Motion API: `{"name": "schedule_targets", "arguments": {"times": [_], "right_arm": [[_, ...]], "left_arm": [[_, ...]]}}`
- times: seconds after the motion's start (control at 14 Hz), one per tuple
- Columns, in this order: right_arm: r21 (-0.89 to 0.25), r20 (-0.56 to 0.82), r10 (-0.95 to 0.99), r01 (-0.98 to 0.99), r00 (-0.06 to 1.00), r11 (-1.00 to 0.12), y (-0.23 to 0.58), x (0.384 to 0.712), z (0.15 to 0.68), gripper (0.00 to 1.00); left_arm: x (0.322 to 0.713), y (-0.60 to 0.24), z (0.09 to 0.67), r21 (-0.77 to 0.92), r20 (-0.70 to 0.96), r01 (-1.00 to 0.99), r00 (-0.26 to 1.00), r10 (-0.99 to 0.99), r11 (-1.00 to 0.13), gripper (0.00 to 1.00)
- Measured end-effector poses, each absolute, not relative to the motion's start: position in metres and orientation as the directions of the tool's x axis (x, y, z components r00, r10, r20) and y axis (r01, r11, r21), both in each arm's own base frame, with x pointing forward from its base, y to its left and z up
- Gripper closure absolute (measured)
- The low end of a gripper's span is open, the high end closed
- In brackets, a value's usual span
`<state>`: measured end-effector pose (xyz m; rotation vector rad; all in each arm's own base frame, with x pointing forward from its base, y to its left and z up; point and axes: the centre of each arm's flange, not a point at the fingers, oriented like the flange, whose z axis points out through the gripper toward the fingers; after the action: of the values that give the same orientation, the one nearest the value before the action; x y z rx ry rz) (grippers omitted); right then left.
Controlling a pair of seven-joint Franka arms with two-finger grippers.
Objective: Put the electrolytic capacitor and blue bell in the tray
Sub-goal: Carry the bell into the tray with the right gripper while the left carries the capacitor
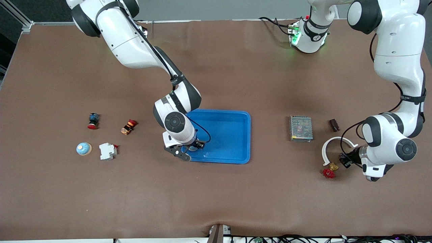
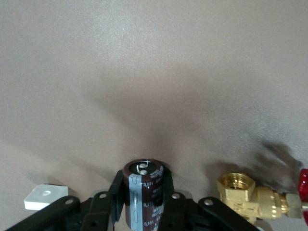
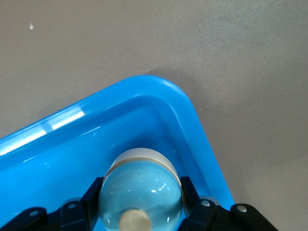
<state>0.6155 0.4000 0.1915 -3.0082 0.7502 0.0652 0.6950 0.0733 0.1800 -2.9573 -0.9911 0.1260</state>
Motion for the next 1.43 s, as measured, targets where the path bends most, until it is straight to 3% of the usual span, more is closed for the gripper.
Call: {"name": "schedule_targets", "arguments": {"times": [0.36, 0.64, 0.93, 1.43], "right_arm": [[-0.03, -0.05, -0.47, -0.472, 0.881, -0.881, 0.4, 0.616, 0.188, 0.32], [-0.03, -0.05, -0.471, -0.473, 0.881, -0.881, 0.401, 0.615, 0.181, 0.32], [-0.032, -0.05, -0.47, -0.471, 0.882, -0.881, 0.403, 0.614, 0.181, 0.32], [-0.041, -0.047, -0.484, -0.486, 0.874, -0.873, 0.417, 0.611, 0.182, 0.32]], "left_arm": [[0.705, 0.072, 0.207, -0.028, -0.046, 0.611, 0.79, 0.612, -0.791, 0.66], [0.709, 0.033, 0.302, -0.044, -0.079, 0.679, 0.729, 0.68, -0.733, 0.66], [0.698, -0.089, 0.362, -0.072, -0.075, 0.764, 0.636, 0.768, -0.641, 0.66], [0.635, -0.309, 0.348, -0.104, -0.037, 0.849, 0.517, 0.855, -0.518, 0.66]]}}
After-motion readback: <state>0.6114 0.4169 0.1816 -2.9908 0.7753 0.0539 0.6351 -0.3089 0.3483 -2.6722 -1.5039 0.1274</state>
